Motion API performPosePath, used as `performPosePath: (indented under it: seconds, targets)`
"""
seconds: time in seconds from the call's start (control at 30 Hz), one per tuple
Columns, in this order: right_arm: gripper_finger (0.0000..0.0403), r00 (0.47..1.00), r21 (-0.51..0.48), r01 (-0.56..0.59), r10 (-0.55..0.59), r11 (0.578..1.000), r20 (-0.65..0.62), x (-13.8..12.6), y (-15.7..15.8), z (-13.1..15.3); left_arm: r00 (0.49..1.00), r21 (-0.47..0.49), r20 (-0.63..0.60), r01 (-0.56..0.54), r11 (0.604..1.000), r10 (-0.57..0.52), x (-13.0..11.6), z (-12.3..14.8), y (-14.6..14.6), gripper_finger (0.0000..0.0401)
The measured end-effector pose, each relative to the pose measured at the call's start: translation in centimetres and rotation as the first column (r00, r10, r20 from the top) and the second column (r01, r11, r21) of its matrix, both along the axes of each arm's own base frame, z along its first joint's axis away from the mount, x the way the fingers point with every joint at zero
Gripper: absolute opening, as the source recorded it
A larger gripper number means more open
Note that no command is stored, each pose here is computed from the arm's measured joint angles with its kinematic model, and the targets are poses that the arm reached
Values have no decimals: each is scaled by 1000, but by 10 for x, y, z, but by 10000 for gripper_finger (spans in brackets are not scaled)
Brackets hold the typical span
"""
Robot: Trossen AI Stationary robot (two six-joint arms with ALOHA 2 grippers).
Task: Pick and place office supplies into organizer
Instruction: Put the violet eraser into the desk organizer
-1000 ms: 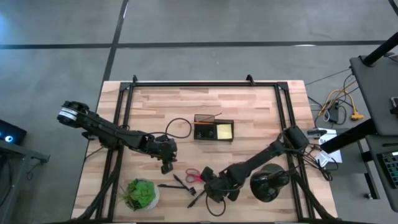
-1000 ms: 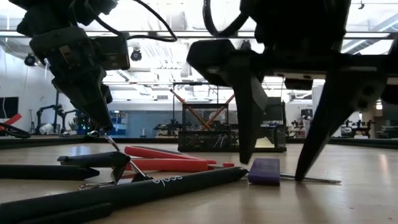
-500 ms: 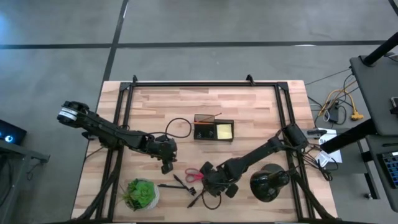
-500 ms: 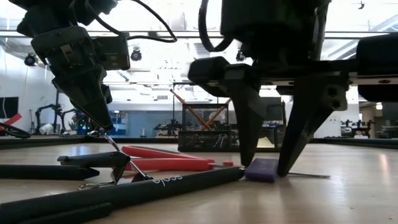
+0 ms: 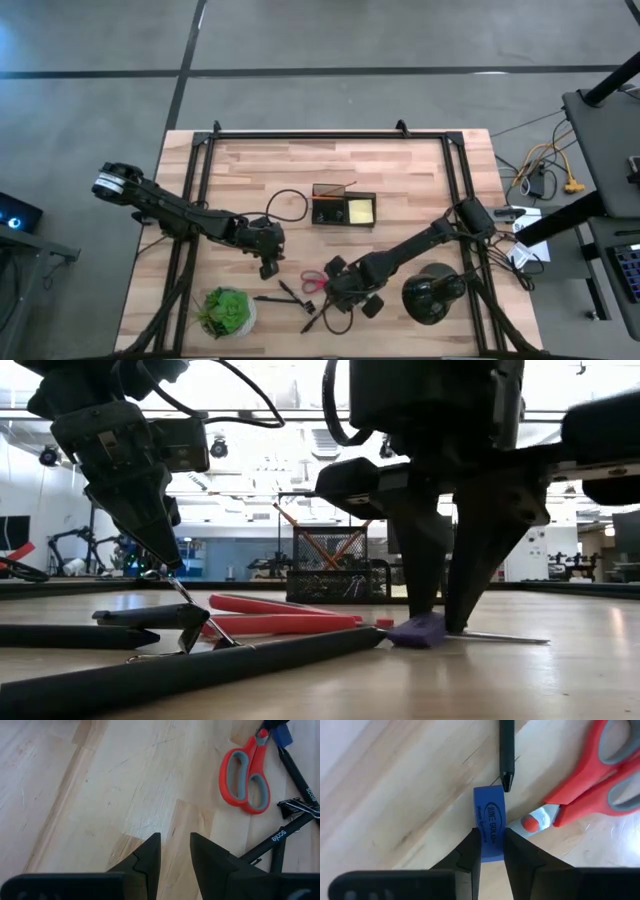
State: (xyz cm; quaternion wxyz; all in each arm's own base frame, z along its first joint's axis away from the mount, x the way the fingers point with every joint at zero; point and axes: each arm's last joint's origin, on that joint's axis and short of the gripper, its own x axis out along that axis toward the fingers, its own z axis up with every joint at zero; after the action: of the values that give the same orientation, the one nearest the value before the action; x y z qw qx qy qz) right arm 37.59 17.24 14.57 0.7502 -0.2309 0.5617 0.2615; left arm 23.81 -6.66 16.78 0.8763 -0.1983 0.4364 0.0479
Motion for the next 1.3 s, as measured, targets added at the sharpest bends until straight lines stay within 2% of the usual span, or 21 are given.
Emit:
performPosePath:
  seconds: [0.17,0.27,0.3,0.37,0.4,0.47,0.53,0.6,0.7,0.83,0.93,1.1,1.3]
  targets:
    - [60,974,35,212,-214,977,72,3,-1,27,1000,-2,7,0,1000,0,1,0,0,88]
    - [60,907,40,381,-382,924,177,4,-7,50,1000,-4,17,0,1000,0,1,1,0,88]
    - [60,862,35,459,-454,888,225,4,-11,57,1000,-4,18,0,1000,0,1,1,0,88]
    - [59,732,61,619,-603,783,316,5,-21,70,1000,-4,18,1,1000,-1,1,1,0,88]
    - [59,666,89,683,-667,725,334,6,-28,76,1000,-4,19,1,1000,-1,1,1,0,88]
    - [59,568,121,772,-764,623,306,7,-46,78,1000,-2,22,4,1000,-4,2,1,0,88]
    - [59,516,112,821,-812,560,274,10,-64,76,1000,4,27,12,1000,-12,2,1,-1,88]
    - [59,497,84,844,-831,530,250,13,-83,72,999,8,38,21,1000,-21,3,2,-1,88]
    - [59,533,58,828,-816,557,224,19,-111,71,999,8,41,21,1000,-21,3,2,-1,88]
    - [59,543,21,827,-808,562,230,23,-144,71,999,8,41,21,1000,-21,3,2,-1,88]
    - [59,574,27,809,-799,587,179,25,-161,69,999,8,41,21,1000,-21,3,2,-1,88]
    - [59,603,50,793,-794,607,78,28,-178,56,999,8,41,21,1000,-21,3,2,-1,88]
    - [73,587,-20,807,-799,590,130,32,-184,45,999,7,42,21,1000,-21,3,2,-1,88]
